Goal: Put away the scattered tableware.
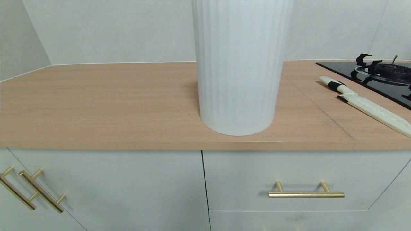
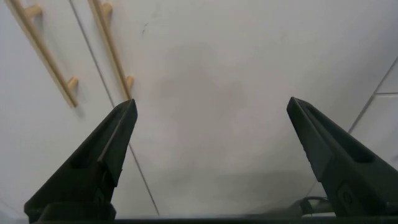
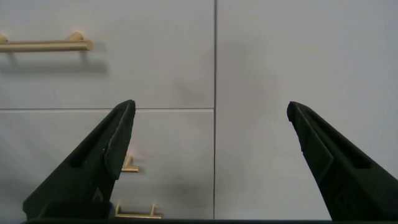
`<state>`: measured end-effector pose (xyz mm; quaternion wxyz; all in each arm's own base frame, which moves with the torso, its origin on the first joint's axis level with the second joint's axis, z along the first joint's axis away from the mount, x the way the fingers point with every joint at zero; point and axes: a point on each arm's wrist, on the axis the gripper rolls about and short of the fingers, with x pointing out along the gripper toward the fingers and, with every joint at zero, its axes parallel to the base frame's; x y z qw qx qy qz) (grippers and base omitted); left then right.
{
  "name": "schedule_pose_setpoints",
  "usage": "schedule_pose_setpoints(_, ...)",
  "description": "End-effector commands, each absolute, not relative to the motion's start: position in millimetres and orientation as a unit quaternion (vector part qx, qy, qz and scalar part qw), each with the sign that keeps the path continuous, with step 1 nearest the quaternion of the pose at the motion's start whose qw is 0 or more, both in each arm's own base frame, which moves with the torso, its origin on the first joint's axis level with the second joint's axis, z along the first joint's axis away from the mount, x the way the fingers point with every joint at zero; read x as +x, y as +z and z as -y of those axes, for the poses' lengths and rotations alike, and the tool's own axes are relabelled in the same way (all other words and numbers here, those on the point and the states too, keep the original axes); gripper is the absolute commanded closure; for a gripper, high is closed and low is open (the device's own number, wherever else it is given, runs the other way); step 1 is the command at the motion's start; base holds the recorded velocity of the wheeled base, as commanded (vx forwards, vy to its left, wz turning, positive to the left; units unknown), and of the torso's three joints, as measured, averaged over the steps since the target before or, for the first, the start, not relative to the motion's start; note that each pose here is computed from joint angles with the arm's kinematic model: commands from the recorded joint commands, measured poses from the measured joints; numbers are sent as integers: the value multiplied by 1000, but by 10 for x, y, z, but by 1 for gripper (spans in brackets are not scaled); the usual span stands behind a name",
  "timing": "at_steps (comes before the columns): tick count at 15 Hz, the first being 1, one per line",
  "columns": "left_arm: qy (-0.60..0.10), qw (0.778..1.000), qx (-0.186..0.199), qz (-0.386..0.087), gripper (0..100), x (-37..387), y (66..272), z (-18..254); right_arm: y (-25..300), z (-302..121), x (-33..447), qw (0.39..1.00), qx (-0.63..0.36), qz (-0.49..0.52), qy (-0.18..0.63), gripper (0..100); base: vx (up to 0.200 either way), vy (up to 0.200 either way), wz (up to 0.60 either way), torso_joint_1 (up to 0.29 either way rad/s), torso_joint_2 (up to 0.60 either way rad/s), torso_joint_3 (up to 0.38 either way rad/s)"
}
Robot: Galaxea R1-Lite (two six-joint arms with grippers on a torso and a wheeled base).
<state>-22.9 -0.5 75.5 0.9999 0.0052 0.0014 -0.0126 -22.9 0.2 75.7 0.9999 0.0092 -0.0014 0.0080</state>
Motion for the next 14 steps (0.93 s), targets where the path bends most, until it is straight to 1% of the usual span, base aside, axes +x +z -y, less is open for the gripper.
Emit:
schedule_pose_setpoints(1, -12, 1000, 5, -1, 0, -229, 754, 5, 756, -2, -228, 1000, 9, 1, 8, 0, 0, 0, 0, 0, 0, 0)
schedule_pose_setpoints(13, -12, 1000, 5, -1, 0, -229, 754, 5, 756, -2, -228, 1000, 9, 1, 8, 0, 0, 0, 0, 0, 0, 0)
schedule_pose_setpoints(14, -12, 1000, 5, -1, 0, -229, 754, 5, 761, -2, -229, 1000, 9, 1, 8, 0, 0, 0, 0, 32, -178, -149)
